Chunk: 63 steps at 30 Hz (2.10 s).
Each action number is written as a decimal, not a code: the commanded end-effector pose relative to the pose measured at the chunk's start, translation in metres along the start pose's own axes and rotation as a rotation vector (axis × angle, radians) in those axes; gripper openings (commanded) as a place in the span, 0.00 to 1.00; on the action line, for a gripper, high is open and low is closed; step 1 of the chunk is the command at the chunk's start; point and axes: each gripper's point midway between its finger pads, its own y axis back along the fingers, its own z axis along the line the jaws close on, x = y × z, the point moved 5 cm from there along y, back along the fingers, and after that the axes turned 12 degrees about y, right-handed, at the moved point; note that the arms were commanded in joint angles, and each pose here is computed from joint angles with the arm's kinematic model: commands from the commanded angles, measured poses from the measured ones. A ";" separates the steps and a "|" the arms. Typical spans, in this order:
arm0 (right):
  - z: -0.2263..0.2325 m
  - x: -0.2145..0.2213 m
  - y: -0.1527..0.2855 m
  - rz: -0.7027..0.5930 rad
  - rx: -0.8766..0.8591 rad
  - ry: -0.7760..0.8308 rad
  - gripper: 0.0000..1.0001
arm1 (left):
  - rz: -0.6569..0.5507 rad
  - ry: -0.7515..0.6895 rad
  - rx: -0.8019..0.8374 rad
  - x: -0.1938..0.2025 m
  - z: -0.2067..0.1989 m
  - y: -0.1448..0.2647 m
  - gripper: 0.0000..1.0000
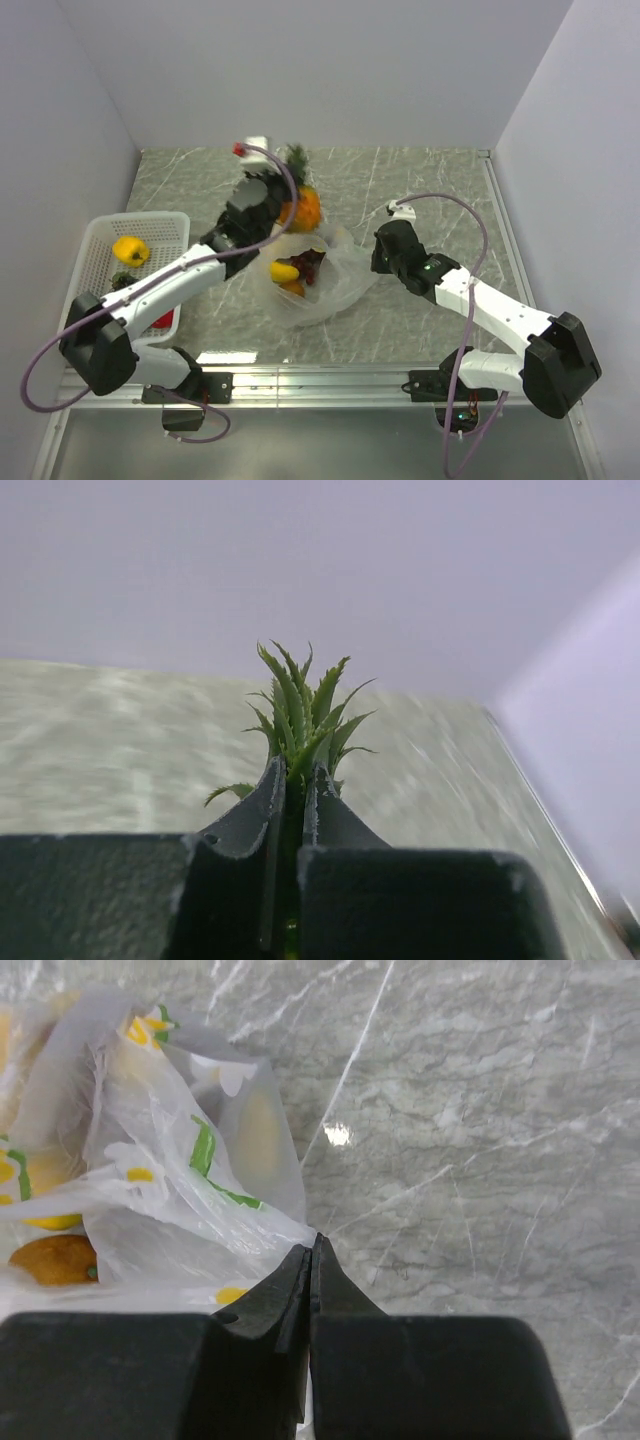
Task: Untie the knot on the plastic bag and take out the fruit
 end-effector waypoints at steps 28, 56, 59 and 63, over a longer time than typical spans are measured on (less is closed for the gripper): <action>-0.002 -0.026 0.014 -0.120 0.004 0.027 0.00 | -0.271 0.018 -1.224 -0.133 0.312 0.147 0.79; -0.013 -0.039 0.021 -0.165 0.089 0.062 0.00 | 0.767 -0.111 -0.110 0.136 -0.012 0.122 0.65; -0.011 -0.037 0.019 -0.157 0.082 0.062 0.00 | 0.773 -0.123 -0.230 0.151 0.019 0.138 0.64; -0.009 -0.034 0.017 -0.152 0.069 0.059 0.00 | 0.750 -0.103 -0.380 0.156 0.055 0.159 0.64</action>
